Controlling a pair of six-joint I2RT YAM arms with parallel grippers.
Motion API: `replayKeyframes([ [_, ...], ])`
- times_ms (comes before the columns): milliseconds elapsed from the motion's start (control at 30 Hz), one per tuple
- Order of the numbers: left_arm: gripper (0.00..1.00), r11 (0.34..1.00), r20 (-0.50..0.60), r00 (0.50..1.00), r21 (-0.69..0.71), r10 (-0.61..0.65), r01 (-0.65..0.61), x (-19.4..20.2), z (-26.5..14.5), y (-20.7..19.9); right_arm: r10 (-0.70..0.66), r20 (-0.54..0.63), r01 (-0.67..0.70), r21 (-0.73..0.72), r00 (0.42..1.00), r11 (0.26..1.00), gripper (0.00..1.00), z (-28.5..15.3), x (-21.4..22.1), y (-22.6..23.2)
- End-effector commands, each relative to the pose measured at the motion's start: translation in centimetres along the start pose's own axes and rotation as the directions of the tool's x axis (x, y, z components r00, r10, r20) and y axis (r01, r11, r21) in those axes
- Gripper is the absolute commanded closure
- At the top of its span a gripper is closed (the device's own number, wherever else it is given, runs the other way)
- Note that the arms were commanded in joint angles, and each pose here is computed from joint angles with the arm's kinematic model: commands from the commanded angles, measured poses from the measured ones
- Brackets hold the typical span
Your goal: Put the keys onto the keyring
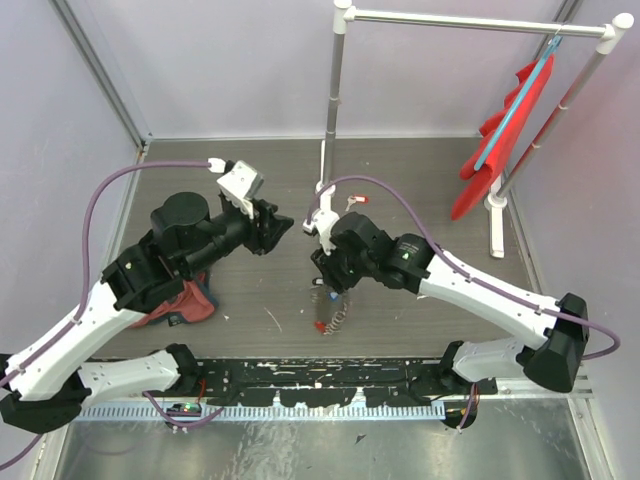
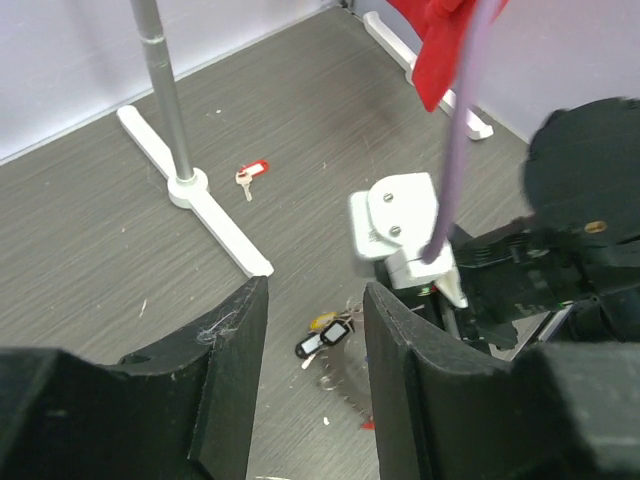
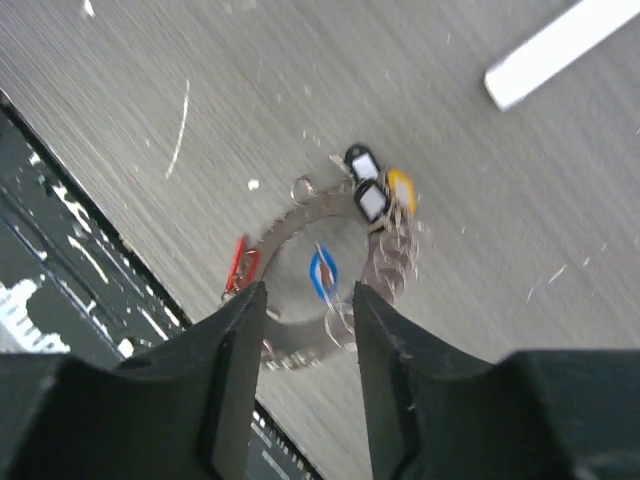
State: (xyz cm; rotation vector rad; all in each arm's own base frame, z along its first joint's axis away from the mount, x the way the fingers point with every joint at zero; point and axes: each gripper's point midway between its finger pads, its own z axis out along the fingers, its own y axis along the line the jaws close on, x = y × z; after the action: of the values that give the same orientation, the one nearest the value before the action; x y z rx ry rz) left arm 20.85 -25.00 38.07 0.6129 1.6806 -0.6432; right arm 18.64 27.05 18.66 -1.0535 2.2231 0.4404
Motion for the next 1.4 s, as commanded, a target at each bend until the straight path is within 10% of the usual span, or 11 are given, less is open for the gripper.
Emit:
replayKeyframes([
  [0, 0.49, 0.998, -0.044, 0.998, -0.061, -0.038, 0.036, 1.7, 0.0, 1.5, 0.036, 0.298, -0.034, -0.012, 0.954, 0.999, 0.49, -2.1, -6.5, -0.4],
  [400, 0.30, 0.942, -0.077, 0.968, -0.261, -0.237, 0.210, 4.8, -1.2, 9.5, 0.253, 0.665, -0.482, 0.182, 0.702, 0.857, 0.07, -13.6, -4.3, -12.2],
  [500, 0.05, 0.928, -0.041, 0.971, -0.307, -0.235, 0.212, 4.8, -2.6, 10.6, 0.196, 0.761, -0.540, 0.230, 0.618, 0.810, 0.00, -18.4, -3.7, -13.2],
  [1000, 0.02, 0.880, 0.063, 0.971, -0.411, -0.232, 0.237, 8.4, -8.8, 11.4, 0.157, 0.874, -0.621, 0.191, 0.460, 0.760, 0.00, -26.0, 1.9, -12.0],
  [1367, 0.02, 0.856, 0.030, 0.967, -0.460, -0.252, 0.237, 12.7, -10.0, 11.9, 0.159, 0.855, -0.624, 0.221, 0.494, 0.749, 0.00, -24.7, 3.9, -12.1],
])
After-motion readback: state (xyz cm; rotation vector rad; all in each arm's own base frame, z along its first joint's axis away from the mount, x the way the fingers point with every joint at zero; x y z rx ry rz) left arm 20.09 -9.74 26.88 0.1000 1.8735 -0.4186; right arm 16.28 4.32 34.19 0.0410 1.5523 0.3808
